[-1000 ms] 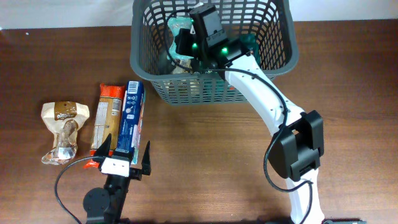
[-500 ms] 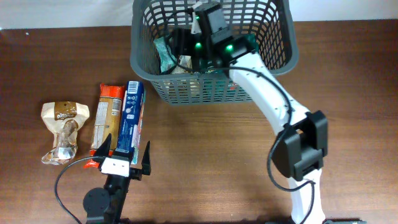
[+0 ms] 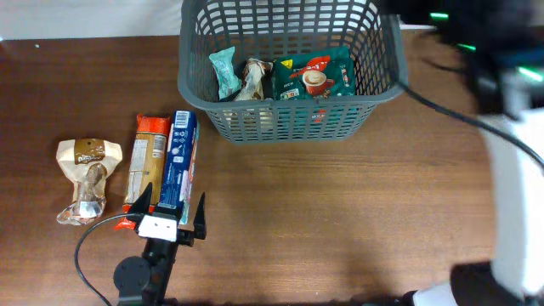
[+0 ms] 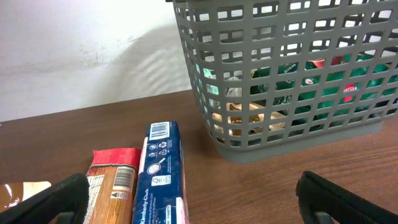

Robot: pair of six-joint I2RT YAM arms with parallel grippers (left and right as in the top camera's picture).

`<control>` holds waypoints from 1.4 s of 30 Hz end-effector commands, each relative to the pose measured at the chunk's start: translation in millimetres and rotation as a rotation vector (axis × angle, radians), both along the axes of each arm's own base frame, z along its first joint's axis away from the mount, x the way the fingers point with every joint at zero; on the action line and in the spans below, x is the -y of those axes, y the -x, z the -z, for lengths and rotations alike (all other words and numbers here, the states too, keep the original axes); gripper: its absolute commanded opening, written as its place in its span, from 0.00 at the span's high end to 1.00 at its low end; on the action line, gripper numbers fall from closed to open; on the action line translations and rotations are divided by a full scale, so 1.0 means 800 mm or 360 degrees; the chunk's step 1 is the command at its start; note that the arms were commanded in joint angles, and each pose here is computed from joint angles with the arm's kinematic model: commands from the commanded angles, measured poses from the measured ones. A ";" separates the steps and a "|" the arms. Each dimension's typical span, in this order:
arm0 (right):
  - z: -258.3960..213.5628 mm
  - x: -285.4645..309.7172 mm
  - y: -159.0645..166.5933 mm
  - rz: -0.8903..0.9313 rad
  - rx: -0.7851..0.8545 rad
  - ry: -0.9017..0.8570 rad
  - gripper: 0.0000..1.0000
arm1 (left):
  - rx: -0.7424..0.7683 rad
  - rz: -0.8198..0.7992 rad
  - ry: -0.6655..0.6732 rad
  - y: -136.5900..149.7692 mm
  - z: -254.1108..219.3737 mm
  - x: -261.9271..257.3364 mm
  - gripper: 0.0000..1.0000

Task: Pack container
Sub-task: 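Move the left gripper to the blue box and grasp it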

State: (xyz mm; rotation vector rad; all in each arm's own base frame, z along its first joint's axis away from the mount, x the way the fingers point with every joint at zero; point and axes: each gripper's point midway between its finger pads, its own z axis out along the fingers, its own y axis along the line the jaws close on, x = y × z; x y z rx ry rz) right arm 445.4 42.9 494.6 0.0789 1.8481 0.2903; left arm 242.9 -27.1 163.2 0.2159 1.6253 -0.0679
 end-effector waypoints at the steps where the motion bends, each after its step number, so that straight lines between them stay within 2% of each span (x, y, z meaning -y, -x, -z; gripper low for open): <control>1: 0.013 0.109 0.012 0.0373 -0.0085 0.0007 0.23 | 0.0000 0.0000 0.0018 0.000 0.002 0.001 0.01; 6: 0.070 0.211 0.049 0.0684 -0.0378 -0.0219 0.10 | 0.0000 0.0000 0.0018 0.000 0.002 0.001 0.01; 7: 0.081 0.222 0.056 0.0713 -0.0434 -0.0262 0.02 | 0.0000 0.0000 0.0018 0.000 0.002 0.001 0.01; 8: 0.094 0.231 0.064 0.0735 -0.0502 -0.0318 0.01 | 0.0000 0.0000 0.0018 0.000 0.002 0.001 0.01; 14: 0.149 0.245 0.088 0.0785 -0.0804 -0.0438 0.01 | 0.0046 -0.0014 0.0011 -0.001 -0.007 -0.002 0.01; 17: 0.155 0.242 0.089 0.0780 -0.0835 -0.0444 0.01 | 0.0054 -0.0020 0.0155 0.000 -0.015 -0.001 0.01; 21: 0.155 0.243 0.089 0.0781 -0.0836 -0.0444 0.01 | -0.0195 -0.0079 0.0367 0.007 -0.006 -0.005 0.01; 27: 0.155 0.242 0.088 0.0780 -0.0835 -0.0444 0.01 | -0.0485 -0.0319 0.0348 0.006 -0.040 -0.032 0.01; 32: 0.155 0.243 0.089 0.0782 -0.0835 -0.0444 0.01 | -0.0803 -0.0405 0.0339 -0.038 -0.070 -0.045 0.01; 39: 0.155 0.243 0.089 0.0782 -0.0835 -0.0444 0.01 | -0.1426 -0.0437 0.0485 -0.123 -0.056 -0.070 0.01; 42: 0.155 0.243 0.089 0.0782 -0.0835 -0.0444 0.01 | -0.1589 -0.0402 0.0502 -0.140 -0.034 -0.066 0.01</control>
